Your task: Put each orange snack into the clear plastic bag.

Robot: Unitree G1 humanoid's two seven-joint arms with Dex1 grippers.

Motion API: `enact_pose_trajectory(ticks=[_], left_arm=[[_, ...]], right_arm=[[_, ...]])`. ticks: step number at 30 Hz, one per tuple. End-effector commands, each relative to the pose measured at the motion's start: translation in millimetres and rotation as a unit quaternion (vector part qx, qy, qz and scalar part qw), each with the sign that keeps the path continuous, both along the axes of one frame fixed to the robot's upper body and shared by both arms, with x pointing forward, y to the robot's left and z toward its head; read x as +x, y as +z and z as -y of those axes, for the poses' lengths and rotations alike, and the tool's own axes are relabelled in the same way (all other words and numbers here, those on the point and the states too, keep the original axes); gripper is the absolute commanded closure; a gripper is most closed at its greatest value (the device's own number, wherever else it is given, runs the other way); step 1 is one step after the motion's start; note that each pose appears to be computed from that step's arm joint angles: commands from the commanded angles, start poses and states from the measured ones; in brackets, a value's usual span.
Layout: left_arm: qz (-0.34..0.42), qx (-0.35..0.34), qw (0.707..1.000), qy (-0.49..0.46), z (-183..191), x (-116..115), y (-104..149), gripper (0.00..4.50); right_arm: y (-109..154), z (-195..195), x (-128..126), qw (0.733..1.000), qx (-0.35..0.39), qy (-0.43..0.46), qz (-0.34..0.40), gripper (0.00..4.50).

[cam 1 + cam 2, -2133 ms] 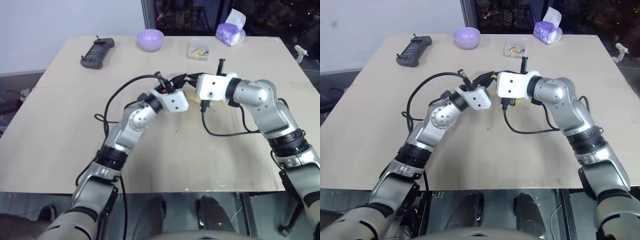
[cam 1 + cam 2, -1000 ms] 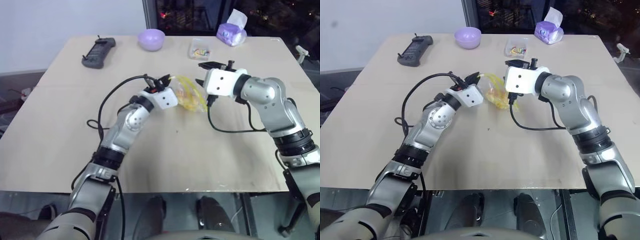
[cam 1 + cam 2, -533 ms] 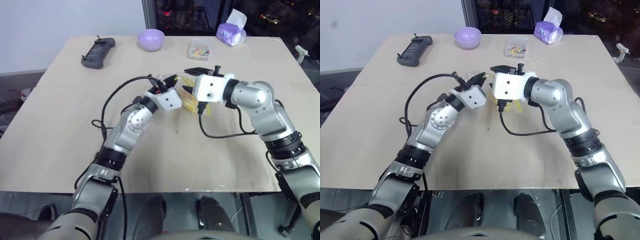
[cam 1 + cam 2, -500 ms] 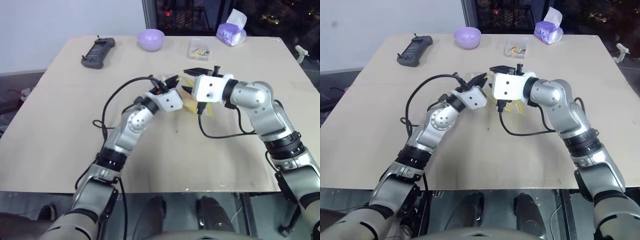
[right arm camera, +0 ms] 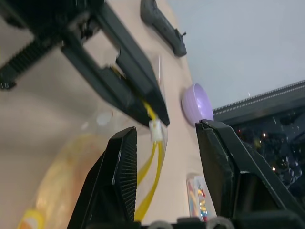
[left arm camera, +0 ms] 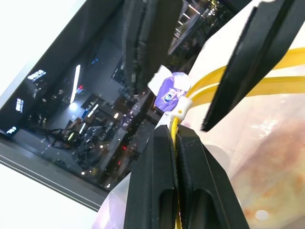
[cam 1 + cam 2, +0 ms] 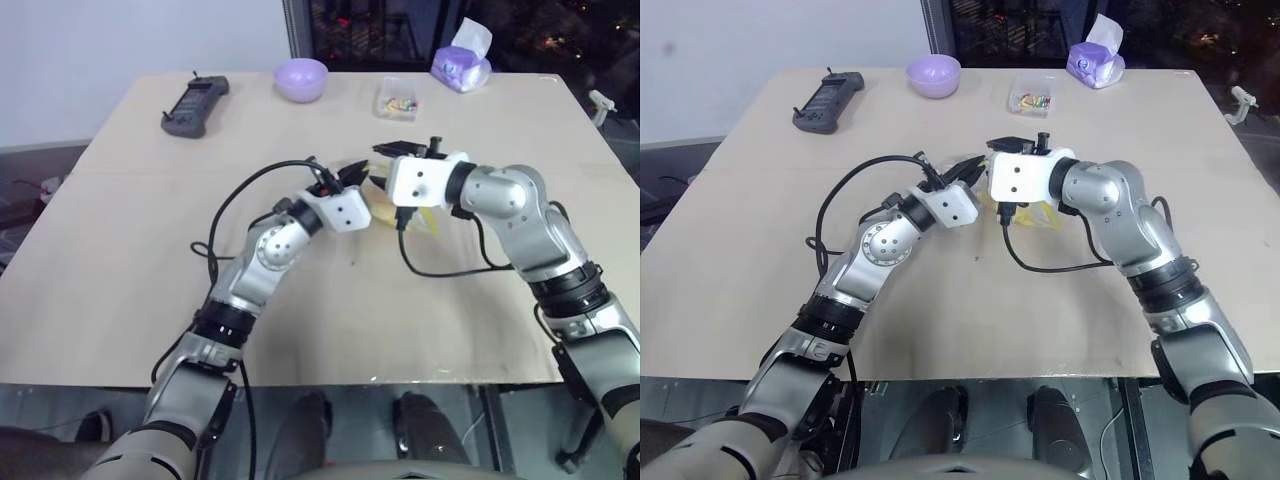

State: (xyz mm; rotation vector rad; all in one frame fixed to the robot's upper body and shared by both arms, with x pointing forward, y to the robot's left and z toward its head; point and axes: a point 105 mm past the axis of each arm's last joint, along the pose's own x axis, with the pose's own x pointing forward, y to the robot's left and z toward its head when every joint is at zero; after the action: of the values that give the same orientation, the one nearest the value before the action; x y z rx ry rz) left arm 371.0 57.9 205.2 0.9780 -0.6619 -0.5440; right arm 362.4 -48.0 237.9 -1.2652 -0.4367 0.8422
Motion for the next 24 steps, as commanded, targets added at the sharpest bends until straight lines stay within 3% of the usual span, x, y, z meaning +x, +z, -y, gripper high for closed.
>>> enact_pose_trajectory(ticks=[1,4,9,21,24], left_arm=[[0.042,-0.011,0.999,-0.015,4.8,-7.8,20.0,4.5],[0.042,-0.009,0.999,-0.014,4.4,-7.6,19.1,4.5],[0.041,-0.006,0.999,-0.01,3.7,-6.7,17.7,4.5],[0.041,-0.005,0.999,-0.007,4.3,-4.7,17.1,4.5],[0.042,-0.005,0.999,-0.007,4.5,-4.6,17.8,4.5]], right_arm=[[11.8,1.3,-1.8,1.0,0.003,0.002,0.023,2.37],[13.1,0.9,-2.3,1.0,0.004,0.004,0.025,2.37],[16.5,-2.0,-5.8,0.999,0.007,0.013,0.03,4.48],[18.2,-3.3,-8.0,0.999,0.007,0.019,0.034,4.48],[16.9,-2.6,-8.5,0.999,0.001,0.02,0.036,3.61]])
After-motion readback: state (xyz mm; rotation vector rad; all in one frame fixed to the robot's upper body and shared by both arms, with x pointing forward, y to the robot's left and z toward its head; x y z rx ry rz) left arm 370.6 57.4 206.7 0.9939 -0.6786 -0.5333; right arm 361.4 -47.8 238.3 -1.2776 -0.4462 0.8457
